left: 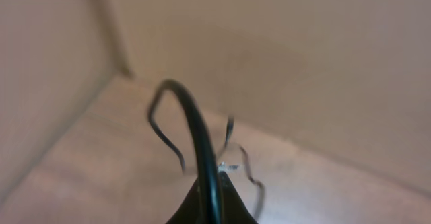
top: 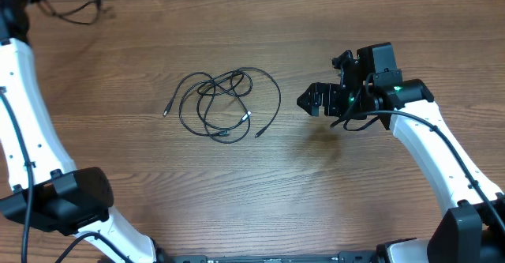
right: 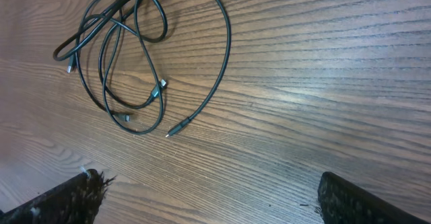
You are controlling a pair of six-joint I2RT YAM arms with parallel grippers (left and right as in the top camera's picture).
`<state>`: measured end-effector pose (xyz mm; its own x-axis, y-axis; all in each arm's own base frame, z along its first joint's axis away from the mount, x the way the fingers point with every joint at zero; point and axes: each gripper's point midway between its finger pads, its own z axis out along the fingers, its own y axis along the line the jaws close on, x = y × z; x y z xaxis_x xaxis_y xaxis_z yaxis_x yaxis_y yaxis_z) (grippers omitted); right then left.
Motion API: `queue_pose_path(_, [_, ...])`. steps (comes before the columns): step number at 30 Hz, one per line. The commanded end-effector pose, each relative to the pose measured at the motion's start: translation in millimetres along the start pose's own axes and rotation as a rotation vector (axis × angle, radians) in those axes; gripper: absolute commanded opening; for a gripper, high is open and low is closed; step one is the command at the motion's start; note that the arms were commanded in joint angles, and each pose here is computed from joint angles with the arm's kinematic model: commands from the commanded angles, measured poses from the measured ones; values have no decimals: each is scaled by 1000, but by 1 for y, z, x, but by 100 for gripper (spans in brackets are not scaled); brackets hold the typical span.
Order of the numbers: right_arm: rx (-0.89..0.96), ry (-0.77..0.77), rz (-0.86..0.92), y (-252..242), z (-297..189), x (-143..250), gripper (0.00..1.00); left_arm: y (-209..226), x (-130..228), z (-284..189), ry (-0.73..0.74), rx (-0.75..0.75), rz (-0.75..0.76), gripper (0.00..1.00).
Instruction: Untangle cables
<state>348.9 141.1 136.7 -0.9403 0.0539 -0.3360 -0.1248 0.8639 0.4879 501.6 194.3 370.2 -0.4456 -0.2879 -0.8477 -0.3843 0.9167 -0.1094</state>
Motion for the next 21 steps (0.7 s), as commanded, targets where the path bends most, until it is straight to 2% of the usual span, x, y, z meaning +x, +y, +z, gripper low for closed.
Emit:
queue_pose_path(1, [5, -13, -8, 2, -2, -3, 100, 23, 30, 23, 111, -42, -44, 4])
queue_pose_path(5, [5, -13, -8, 2, -2, -3, 100, 62, 87, 57, 301, -168, -65, 4])
queue_pose_path(10, [5, -13, -8, 2, -2, -3, 100, 93, 139, 80, 469, -233, -95, 4])
queue_pose_path(14, [5, -13, -8, 2, -2, -3, 100, 117, 152, 77, 502, -314, -222, 4])
queue_pose_path(18, [5, -13, -8, 2, -2, -3, 100, 133, 152, 72, 499, -339, -258, 9])
queue_pose_path(20, [5, -13, -8, 2, -2, -3, 100, 139, 156, 69, 514, -348, -268, 42])
queue_pose_path(21, [5, -13, -8, 2, -2, -3, 100, 141, 158, 67, 526, -353, -272, 53])
